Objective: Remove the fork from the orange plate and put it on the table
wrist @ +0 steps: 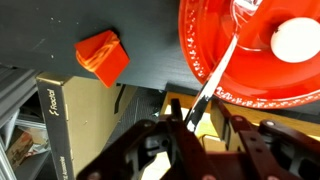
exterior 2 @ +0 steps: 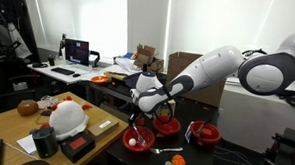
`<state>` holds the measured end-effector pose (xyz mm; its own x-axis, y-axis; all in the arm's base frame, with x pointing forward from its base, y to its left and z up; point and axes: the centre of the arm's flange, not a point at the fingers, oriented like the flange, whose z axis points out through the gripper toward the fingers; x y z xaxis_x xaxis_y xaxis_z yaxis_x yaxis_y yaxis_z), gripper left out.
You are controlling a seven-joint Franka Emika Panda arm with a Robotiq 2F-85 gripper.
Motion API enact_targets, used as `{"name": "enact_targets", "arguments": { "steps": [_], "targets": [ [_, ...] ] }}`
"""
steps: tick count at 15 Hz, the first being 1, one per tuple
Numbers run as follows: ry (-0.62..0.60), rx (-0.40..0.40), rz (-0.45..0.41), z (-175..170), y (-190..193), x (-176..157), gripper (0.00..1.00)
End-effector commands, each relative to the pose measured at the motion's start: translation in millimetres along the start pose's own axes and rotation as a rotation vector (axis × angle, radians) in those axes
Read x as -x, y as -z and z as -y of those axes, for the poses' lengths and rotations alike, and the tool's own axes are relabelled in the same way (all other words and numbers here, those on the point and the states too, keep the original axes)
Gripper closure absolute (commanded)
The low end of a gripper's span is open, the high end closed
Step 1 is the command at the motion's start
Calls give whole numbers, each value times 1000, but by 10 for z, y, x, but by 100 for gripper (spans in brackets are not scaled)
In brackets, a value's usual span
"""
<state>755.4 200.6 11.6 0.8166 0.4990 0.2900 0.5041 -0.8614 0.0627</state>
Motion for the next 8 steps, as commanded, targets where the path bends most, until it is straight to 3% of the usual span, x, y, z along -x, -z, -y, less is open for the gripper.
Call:
{"name": "enact_targets", "arguments": {
  "steps": [1,2,8],
  "targets": [
    [-40,28,-8,-39,-204,-200,95],
    [-57,28,0,-53,-189,-203,100],
    [-95,31,7,-109,-41,-240,98]
  ]
}}
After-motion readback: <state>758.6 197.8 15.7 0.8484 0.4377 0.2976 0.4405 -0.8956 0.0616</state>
